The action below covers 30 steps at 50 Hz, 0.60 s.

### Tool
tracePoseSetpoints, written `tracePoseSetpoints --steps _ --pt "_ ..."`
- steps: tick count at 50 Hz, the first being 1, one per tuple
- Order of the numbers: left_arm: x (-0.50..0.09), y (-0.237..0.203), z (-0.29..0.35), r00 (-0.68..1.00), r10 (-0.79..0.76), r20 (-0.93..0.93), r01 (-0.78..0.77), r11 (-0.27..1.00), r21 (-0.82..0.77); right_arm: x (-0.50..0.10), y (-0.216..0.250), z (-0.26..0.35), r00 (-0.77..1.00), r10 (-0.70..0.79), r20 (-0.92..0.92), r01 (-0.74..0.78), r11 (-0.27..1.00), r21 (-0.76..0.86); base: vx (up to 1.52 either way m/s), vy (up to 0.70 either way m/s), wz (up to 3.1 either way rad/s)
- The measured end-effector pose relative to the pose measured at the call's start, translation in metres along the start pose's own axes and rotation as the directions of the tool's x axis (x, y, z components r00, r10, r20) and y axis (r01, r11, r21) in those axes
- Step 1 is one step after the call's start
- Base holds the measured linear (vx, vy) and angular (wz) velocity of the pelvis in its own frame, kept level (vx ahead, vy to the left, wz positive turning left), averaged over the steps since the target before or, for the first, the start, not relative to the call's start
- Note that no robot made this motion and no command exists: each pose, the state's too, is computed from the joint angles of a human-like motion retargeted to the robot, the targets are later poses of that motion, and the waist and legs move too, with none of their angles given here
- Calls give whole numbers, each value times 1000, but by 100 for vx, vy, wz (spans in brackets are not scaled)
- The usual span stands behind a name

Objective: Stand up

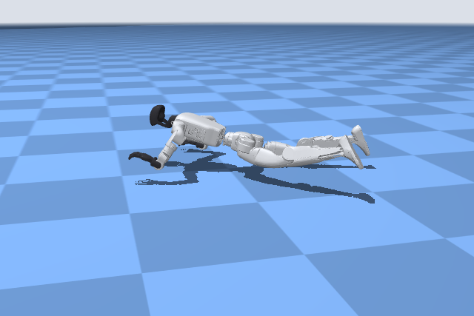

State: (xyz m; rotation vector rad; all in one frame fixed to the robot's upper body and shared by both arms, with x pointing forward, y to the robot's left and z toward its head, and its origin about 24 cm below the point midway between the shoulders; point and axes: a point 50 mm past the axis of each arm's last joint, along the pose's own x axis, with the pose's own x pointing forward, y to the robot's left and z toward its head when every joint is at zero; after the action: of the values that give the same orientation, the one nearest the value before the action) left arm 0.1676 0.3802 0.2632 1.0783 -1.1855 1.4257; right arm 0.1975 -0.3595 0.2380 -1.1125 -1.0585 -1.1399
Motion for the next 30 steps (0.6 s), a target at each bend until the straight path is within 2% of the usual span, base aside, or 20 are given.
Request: tracePoseSetpoints --steps 5,11,16,19,21,25,28,30 --pt "-2 -21 0 999 42 15 -42 999 -3 8 37 1 1000 15 -3 -15 1000 18 -15 9 -254" --pt "12 -47 -7 990 141 27 -142 988 62 38 83 17 999 -33 9 32 999 41 -32 2 -37" --pt "19 -64 -18 986 164 30 -166 959 231 73 107 35 995 -83 50 80 995 51 -29 9 -193" --pt "-7 -83 -13 987 144 -75 -112 940 324 95 109 38 990 -113 83 111 993 28 -20 13 -245" --pt "-39 -98 6 980 70 -186 -22 969 246 108 105 37 986 -137 94 138 990 3 -27 7 112" --pt "-103 -121 73 927 -229 -296 219 973 -68 137 86 27 975 -179 134 192 978 -86 -21 18 374" --pt "-140 -128 133 902 -358 -239 305 924 -231 160 55 8 963 -217 158 246 950 -195 -18 24 327" --pt "-156 -131 165 914 -364 -178 312 912 -265 171 34 -4 957 -233 170 273 924 -269 -16 26 367"
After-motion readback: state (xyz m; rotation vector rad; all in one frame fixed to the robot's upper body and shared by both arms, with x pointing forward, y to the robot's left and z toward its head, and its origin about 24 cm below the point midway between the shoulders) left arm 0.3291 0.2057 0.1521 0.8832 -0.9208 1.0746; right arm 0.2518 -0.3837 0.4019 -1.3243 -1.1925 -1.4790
